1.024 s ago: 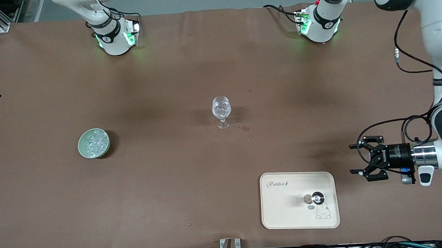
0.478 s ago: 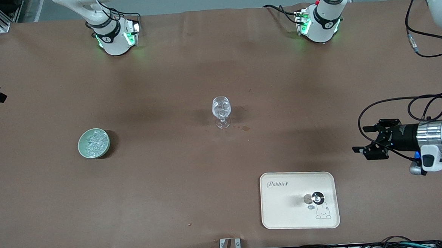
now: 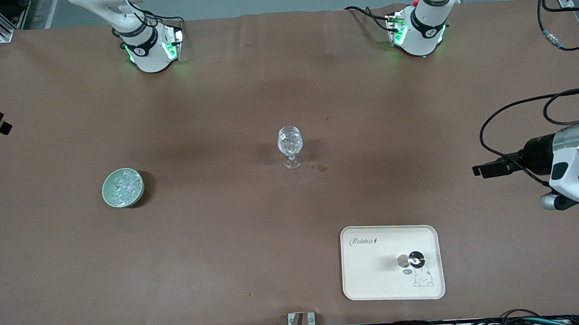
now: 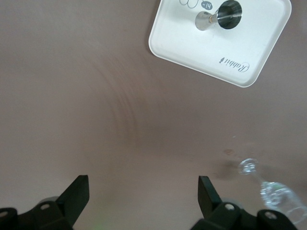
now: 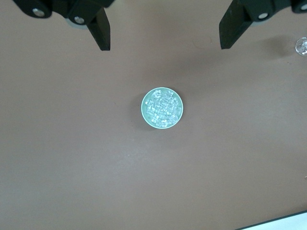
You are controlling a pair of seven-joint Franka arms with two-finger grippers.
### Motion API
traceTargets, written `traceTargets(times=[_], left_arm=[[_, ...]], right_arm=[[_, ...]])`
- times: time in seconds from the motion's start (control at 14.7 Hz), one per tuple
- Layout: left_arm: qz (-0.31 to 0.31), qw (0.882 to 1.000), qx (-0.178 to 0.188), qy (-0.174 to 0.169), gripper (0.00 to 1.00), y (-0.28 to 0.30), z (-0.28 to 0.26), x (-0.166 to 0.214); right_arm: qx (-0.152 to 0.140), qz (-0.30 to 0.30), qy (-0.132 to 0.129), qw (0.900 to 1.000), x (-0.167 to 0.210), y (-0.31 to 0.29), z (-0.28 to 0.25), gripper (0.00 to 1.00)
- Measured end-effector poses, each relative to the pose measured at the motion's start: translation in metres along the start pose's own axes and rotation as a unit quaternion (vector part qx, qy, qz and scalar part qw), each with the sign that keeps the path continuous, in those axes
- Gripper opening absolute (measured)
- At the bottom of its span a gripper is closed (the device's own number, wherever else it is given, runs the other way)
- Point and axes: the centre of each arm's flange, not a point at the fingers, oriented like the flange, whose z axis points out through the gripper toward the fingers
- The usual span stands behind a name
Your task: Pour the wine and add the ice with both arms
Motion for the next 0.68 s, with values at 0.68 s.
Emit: traceTargets(times=[0.68], left_arm=[[0.098,0.988,0.059,0.101,1.0,0.04,-0.038,-0.094]], right_arm=[[0.0,-0.001,0.001,1.0,0.0,-0.001,0.0,1.0]])
